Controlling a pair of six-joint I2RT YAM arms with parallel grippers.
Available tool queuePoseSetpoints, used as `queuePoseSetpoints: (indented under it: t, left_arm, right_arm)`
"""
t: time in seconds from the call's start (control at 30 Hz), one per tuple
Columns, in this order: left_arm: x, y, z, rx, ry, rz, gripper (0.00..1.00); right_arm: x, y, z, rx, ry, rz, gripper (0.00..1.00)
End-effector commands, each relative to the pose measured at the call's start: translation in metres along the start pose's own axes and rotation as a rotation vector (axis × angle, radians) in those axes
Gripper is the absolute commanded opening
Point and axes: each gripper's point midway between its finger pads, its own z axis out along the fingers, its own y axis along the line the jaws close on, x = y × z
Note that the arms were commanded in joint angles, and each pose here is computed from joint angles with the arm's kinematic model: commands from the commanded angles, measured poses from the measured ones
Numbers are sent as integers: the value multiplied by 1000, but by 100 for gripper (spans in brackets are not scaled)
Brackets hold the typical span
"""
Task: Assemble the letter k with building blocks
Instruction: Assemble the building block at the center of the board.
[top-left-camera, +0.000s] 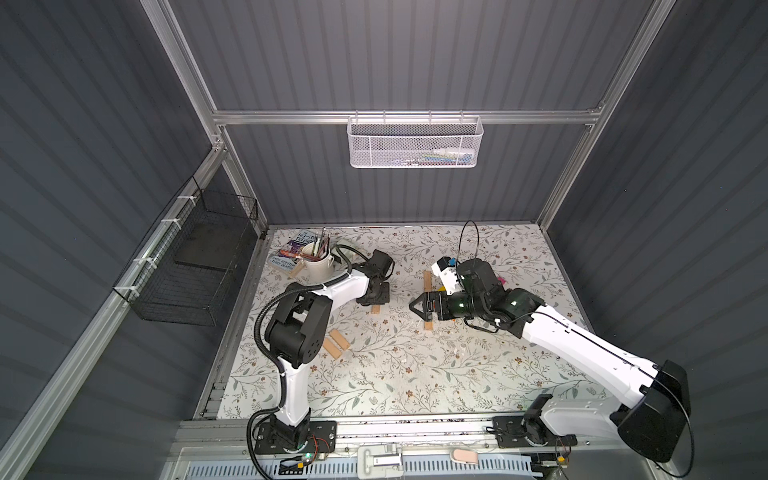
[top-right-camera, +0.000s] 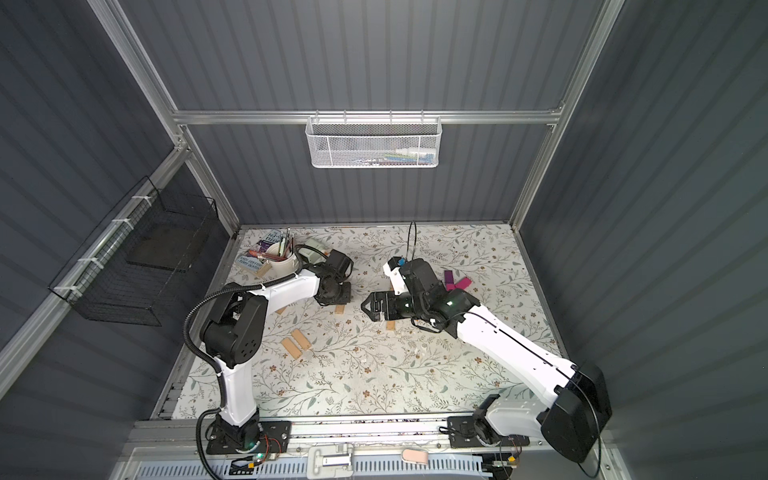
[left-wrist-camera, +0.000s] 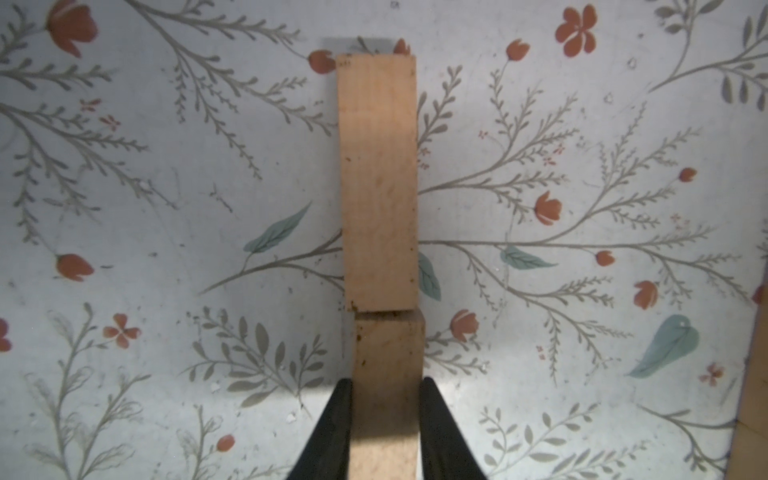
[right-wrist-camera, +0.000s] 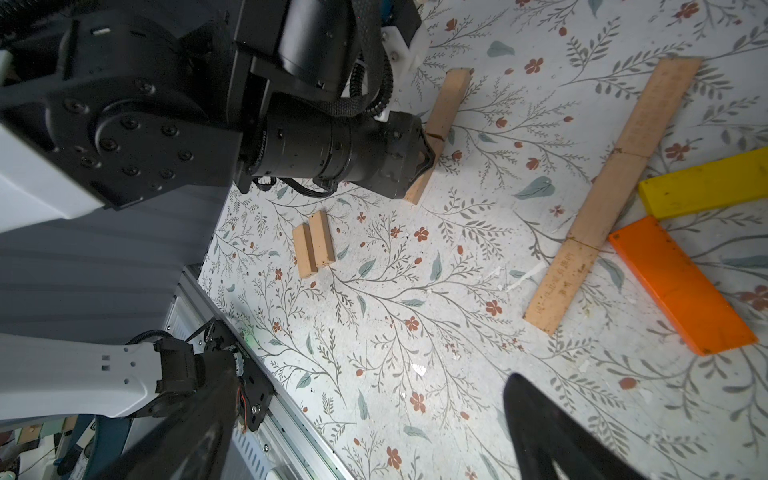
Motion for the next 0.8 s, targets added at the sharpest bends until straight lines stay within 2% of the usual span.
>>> queuePoseSetpoints:
  t: [0.0, 0.77]
  left_arm:
    - [3, 8, 8, -28, 28, -24, 29]
    - [-5, 4, 8, 11, 16, -35, 34]
  right_arm:
    - [-6, 4, -5, 3, -18, -16, 99]
    - [-7, 4, 1, 6, 2, -13, 99]
